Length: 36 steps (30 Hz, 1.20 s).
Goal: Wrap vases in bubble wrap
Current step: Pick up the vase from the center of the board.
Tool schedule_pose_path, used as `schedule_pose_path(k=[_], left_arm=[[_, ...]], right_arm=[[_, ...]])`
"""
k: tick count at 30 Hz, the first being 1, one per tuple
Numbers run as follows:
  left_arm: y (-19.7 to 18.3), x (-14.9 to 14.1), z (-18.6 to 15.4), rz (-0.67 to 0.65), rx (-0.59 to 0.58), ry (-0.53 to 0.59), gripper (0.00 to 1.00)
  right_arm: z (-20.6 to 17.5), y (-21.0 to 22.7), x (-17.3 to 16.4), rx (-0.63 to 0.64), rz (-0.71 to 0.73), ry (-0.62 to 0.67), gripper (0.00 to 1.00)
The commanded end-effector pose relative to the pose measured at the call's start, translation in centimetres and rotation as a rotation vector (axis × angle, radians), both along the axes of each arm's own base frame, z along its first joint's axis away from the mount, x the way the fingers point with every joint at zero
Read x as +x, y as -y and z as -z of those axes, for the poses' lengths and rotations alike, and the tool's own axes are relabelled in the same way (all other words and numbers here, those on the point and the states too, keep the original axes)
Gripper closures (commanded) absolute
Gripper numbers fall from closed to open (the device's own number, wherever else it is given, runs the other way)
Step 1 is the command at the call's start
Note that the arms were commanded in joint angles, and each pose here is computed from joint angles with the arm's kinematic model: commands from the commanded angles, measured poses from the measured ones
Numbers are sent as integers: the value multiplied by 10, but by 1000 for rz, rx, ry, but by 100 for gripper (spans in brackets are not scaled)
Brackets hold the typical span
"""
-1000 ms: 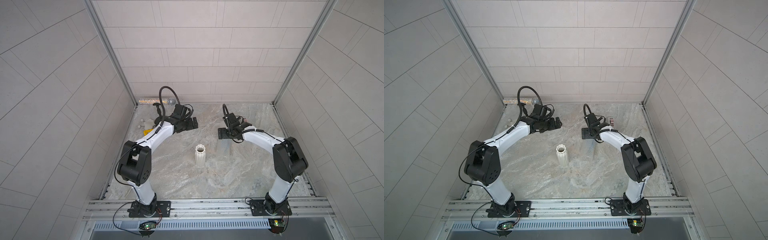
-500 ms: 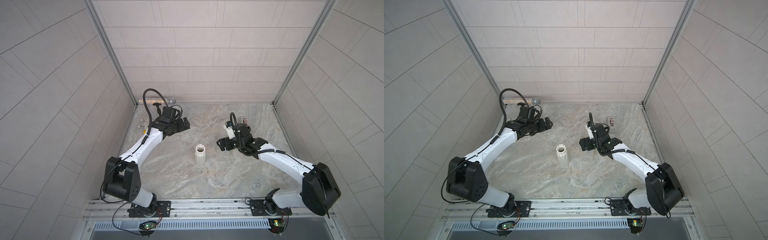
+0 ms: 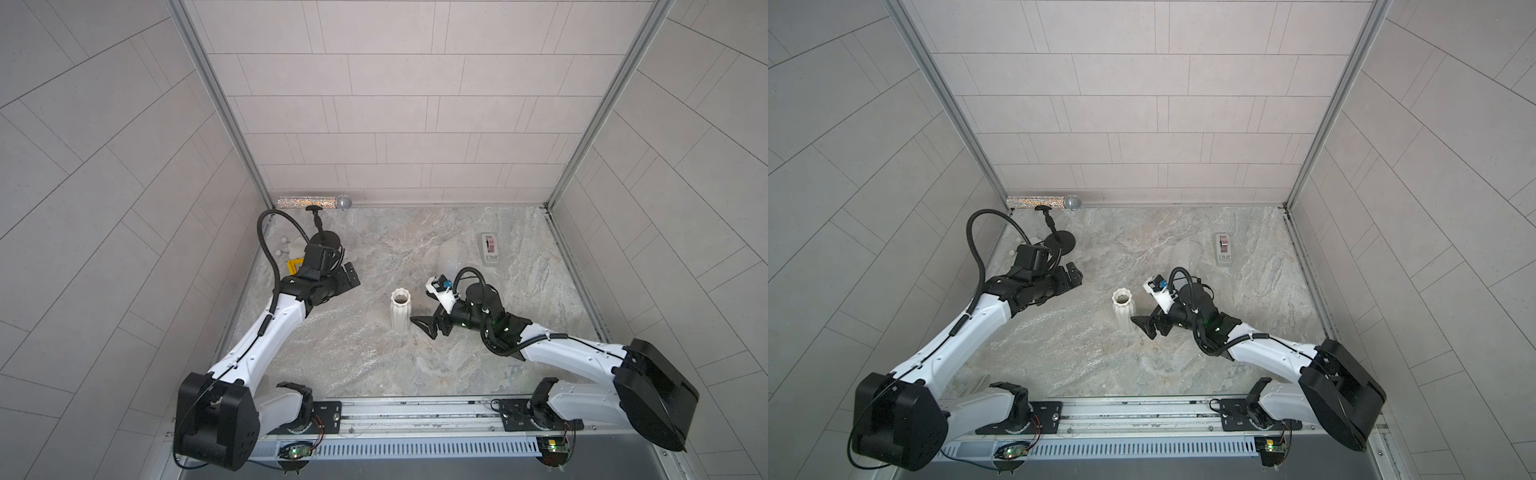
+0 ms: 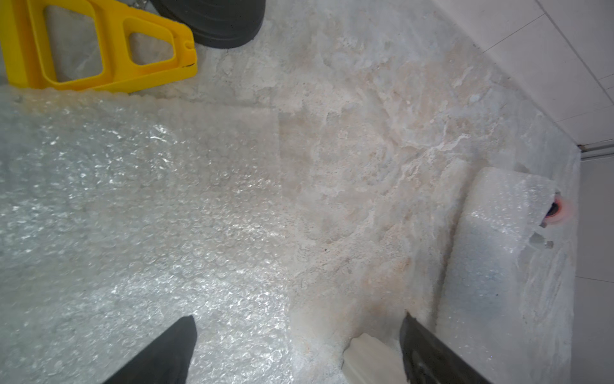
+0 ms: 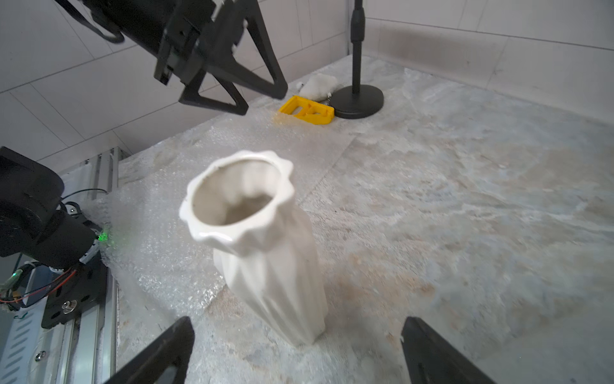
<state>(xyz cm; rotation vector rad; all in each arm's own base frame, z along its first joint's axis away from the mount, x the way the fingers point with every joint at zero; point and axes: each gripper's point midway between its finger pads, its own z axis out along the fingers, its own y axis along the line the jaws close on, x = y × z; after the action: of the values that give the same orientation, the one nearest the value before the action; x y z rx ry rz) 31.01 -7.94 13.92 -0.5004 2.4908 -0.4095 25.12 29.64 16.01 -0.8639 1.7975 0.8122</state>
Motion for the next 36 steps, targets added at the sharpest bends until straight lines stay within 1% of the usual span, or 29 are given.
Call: schedule_pose_path(k=[1,7,12,14,15,17,21,24,25,30,32,34,36], left_arm=[[-12,-12,12,-39,39,-33,0],[-15,-12,15,-51,54,-26,0],[-12,-5,22,-47,47,-39,0],[-14,-1,25,-55,63,-53,0],[-13,1,26,-54,63,-57,0],[-10,6,30,-47,58,-71,0],[-3,17,41,-23,53,-114,0],[12,25,52,39,16,-165,0],[16,28,56,61,7,-179,0],[23,39,75,84,3,-217,0],[28,41,85,99,-9,-247,0],[35,44,93,117,-22,-251,0],[39,46,101,135,-13,-261,0]], right_arm=[[-31,-27,4,87,-65,128,0],[-26,-52,9,133,-111,127,0],[-7,-61,14,112,-105,118,0],[1,-62,16,103,-105,111,0],[-7,-67,20,117,-109,129,2],[-6,-71,20,129,-119,131,6],[-7,-76,18,146,-153,129,20],[-7,-74,17,154,-167,126,35],[-10,-73,18,160,-168,126,39],[-29,-68,15,145,-172,151,55],[-39,-64,16,132,-162,158,60],[-53,-58,14,118,-151,172,63],[-66,-49,15,115,-117,178,64]])
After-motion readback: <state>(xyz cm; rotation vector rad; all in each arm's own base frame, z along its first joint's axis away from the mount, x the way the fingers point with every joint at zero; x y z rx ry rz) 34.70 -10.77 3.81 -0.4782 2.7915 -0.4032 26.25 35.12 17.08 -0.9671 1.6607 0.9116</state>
